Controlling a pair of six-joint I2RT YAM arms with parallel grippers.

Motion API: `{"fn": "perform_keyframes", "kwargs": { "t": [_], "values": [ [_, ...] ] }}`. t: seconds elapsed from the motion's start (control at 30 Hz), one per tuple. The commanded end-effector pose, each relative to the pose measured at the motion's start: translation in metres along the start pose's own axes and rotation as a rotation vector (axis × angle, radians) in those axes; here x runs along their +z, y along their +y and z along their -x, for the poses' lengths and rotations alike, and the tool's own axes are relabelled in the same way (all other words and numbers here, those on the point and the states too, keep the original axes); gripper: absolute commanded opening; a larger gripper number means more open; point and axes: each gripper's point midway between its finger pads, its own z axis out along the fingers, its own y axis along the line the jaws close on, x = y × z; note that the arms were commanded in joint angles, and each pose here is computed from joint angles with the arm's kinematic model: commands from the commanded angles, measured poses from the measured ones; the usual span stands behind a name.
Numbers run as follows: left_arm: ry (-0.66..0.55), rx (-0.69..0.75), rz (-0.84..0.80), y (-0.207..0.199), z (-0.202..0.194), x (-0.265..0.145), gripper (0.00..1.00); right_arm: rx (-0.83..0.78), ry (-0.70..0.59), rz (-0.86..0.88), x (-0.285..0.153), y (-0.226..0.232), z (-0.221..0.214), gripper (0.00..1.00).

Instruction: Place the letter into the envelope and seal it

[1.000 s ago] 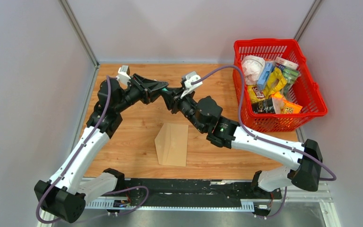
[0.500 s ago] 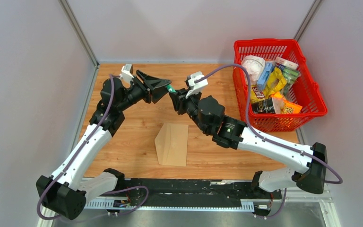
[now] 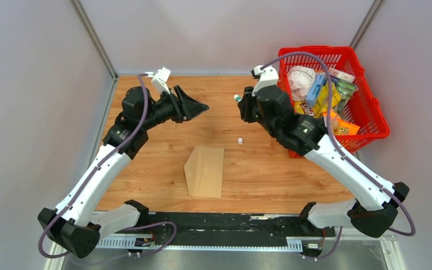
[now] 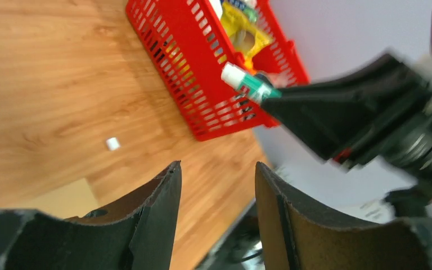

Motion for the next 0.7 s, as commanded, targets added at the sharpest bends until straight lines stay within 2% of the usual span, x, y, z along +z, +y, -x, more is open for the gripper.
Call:
{"fn": "perform_keyframes", "kwargs": {
  "t": [0.0,0.13,0.17,0.2,0.23,0.27,0.3,0.33,0.37,0.5,0.67],
  "values": [
    [0.038,0.640,0.062,0.013,-0.014,0.006,0.58,0.024,0.264,0.044,-0.036,-0.008,-0.025,0.00],
    [0.099,0.970,0.057,0.021,-0.043,0.026,0.57,0.044,0.430,0.057,-0.055,-0.013,-0.050,0.00],
    [0.092,1.083,0.012,0.014,-0.050,0.030,0.58,0.053,0.467,0.073,-0.059,-0.011,-0.057,0.00],
    [0.107,1.119,0.000,0.023,-0.063,0.028,0.58,0.052,0.496,0.070,-0.061,-0.013,-0.063,0.00],
    [0.045,1.191,-0.049,0.012,-0.060,0.032,0.57,0.048,0.526,0.059,-0.065,-0.017,-0.070,0.00],
    [0.058,1.214,-0.102,0.019,-0.078,0.027,0.57,0.047,0.537,0.049,-0.066,-0.019,-0.073,0.00],
    [-0.039,1.251,-0.159,0.005,-0.072,0.029,0.58,0.042,0.559,0.042,-0.068,-0.022,-0.079,0.00],
    [-0.048,1.269,-0.204,0.009,-0.084,0.023,0.57,0.043,0.580,0.042,-0.069,-0.024,-0.084,0.00],
    [-0.121,1.305,-0.252,-0.004,-0.081,0.022,0.57,0.048,0.590,0.049,-0.071,-0.023,-0.086,0.00],
    [-0.095,1.399,-0.290,0.000,-0.101,0.023,0.58,0.079,0.651,0.129,-0.073,-0.009,-0.098,0.00],
    [-0.095,1.438,-0.344,-0.010,-0.121,0.024,0.59,0.088,0.692,0.159,-0.063,0.001,-0.110,0.00]
  ]
}}
